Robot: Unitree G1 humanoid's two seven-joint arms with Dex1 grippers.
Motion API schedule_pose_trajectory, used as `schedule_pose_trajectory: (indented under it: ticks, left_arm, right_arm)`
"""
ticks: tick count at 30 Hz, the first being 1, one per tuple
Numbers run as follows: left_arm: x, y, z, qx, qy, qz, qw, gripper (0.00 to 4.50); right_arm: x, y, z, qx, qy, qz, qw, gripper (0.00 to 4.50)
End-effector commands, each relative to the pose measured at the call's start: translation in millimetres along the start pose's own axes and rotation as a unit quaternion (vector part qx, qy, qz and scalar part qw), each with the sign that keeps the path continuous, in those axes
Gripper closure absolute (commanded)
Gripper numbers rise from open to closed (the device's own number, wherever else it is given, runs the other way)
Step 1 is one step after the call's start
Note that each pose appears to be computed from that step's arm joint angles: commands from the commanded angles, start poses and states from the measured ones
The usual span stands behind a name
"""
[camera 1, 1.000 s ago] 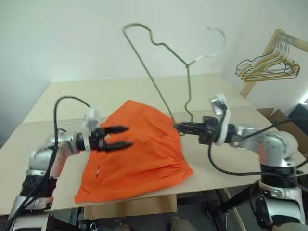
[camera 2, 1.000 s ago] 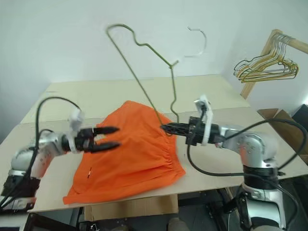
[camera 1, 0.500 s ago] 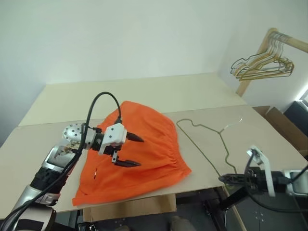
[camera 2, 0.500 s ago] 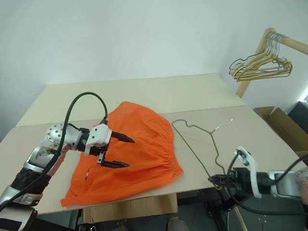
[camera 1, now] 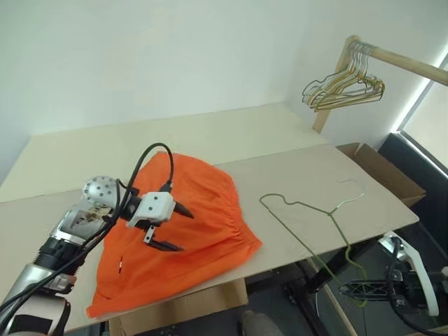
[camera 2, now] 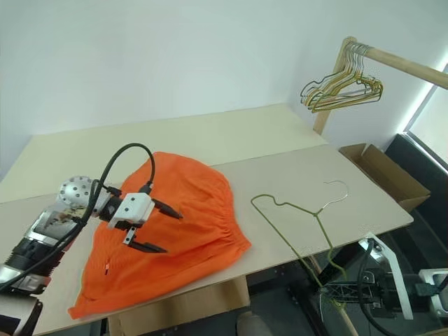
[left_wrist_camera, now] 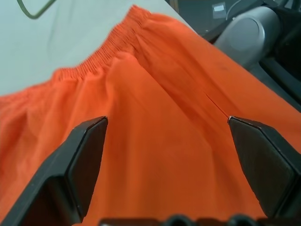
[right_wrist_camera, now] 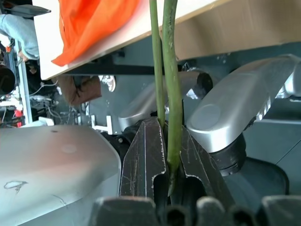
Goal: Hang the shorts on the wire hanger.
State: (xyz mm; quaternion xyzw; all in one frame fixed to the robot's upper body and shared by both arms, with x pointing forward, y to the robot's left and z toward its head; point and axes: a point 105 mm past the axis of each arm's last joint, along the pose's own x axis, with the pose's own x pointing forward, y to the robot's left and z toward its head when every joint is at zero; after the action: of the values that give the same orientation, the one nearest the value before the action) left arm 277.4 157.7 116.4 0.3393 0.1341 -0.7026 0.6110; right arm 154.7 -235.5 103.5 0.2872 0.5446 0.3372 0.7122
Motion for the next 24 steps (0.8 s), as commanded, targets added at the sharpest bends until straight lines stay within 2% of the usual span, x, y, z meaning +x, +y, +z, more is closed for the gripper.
schedule_pose_trajectory:
  ticks: [1, 9, 24]
  left_arm:
    - [-9, 0, 2, 0.019, 0.009, 0.015, 1.000, 0.05]
    - [-10, -7, -1, 0.017, 0.018, 0.018, 1.000, 0.05]
    - [-8, -17, -3, 0.010, 0.024, 0.030, 0.999, 0.05]
  right_arm:
    - [7, 9, -1, -0.014, 0.014, 0.023, 1.000, 4.50]
    - [13, 16, -5, -0.021, 0.049, 0.039, 0.998, 4.50]
    - [14, -5, -3, 0.010, 0.069, 0.009, 0.998, 4.50]
